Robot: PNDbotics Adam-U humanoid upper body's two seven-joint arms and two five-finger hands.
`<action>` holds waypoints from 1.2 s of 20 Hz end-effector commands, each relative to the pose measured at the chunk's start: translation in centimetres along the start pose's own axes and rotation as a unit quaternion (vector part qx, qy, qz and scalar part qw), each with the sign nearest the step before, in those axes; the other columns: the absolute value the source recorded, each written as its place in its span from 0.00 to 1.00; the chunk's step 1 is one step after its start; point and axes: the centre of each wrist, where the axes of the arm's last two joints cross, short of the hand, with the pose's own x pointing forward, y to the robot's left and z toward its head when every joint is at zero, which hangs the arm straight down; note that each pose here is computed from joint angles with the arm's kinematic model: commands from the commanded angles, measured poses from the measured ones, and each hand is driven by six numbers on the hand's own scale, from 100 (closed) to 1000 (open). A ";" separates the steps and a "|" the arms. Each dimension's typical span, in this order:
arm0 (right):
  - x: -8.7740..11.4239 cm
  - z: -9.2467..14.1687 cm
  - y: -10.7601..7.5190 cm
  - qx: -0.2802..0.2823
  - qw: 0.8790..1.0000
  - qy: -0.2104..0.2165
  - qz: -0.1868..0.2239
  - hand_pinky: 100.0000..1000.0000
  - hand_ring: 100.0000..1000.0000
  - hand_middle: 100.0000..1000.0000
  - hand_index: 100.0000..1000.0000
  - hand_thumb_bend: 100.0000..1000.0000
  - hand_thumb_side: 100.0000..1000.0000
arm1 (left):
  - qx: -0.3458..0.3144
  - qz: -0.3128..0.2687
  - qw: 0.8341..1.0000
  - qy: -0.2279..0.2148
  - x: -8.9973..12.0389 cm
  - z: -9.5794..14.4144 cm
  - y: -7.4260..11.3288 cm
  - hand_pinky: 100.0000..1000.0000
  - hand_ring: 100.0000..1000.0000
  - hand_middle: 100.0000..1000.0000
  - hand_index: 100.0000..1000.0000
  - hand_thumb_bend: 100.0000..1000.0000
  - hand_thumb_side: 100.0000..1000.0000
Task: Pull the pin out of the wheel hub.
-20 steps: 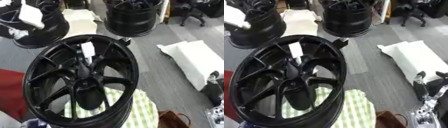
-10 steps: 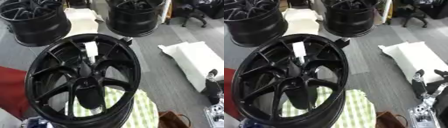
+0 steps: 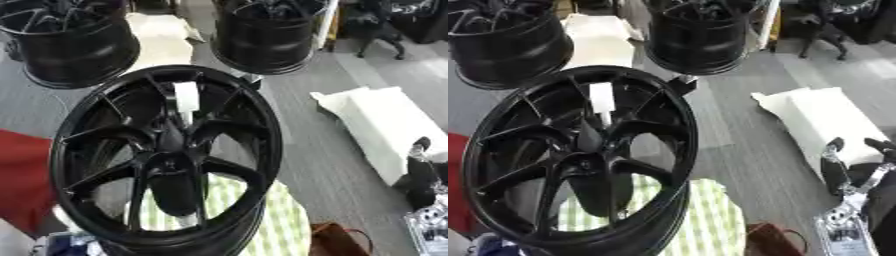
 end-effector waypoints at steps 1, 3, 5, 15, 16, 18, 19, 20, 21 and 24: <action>0.7 -0.3 -0.2 -0.023 1.000 0.005 0.006 0.05 0.34 0.77 0.63 0.24 0.06 | -0.124 -0.102 0.980 -0.116 -0.5 1.3 0.6 0.60 0.54 0.69 0.89 0.29 0.61; 0.7 -0.2 -0.2 -0.023 1.000 0.006 0.004 0.05 0.34 0.77 0.63 0.24 0.06 | -0.096 -0.078 0.985 -0.123 -0.4 1.5 -0.3 0.59 0.53 0.65 0.86 0.11 0.60; 0.8 -0.1 -0.1 -0.021 1.000 0.008 0.002 0.05 0.34 0.77 0.63 0.24 0.06 | -0.061 -0.050 0.988 -0.131 -0.2 1.6 -1.5 0.58 0.53 0.62 0.82 0.02 0.58; 1.2 0.4 0.6 -0.012 1.000 0.015 -0.014 0.05 0.34 0.76 0.63 0.23 0.06 | 0.138 0.137 0.972 -0.130 0.0 3.3 -9.1 0.53 0.51 0.56 0.79 0.00 0.63; 1.3 0.4 0.6 -0.012 1.000 0.016 -0.016 0.05 0.34 0.76 0.63 0.23 0.06 | 0.155 0.163 0.967 -0.123 -0.3 3.5 -10.2 0.53 0.51 0.56 0.79 0.00 0.63; 1.4 0.4 0.7 -0.012 1.000 0.015 -0.020 0.05 0.34 0.76 0.63 0.23 0.06 | 0.188 0.212 0.952 -0.111 -0.4 3.6 -12.4 0.53 0.50 0.55 0.79 0.00 0.61; 1.4 0.4 0.7 -0.012 1.000 0.015 -0.021 0.05 0.34 0.76 0.63 0.23 0.06 | 0.201 0.235 0.945 -0.109 -0.2 3.5 -13.4 0.52 0.49 0.53 0.78 0.00 0.57; 1.5 0.4 0.8 -0.012 1.000 0.014 -0.022 0.05 0.34 0.76 0.63 0.24 0.06 | 0.211 0.256 0.937 -0.107 0.1 3.3 -14.5 0.52 0.49 0.53 0.78 0.00 0.56; 1.5 0.3 0.8 -0.012 1.000 0.013 -0.023 0.05 0.34 0.76 0.63 0.24 0.06 | 0.218 0.273 0.931 -0.107 0.6 2.9 -15.3 0.52 0.49 0.53 0.78 0.00 0.56; 1.6 0.3 0.8 -0.011 1.000 0.012 -0.025 0.05 0.34 0.76 0.62 0.24 0.06 | 0.225 0.296 0.923 -0.101 2.0 1.9 -16.7 0.52 0.49 0.53 0.78 0.00 0.56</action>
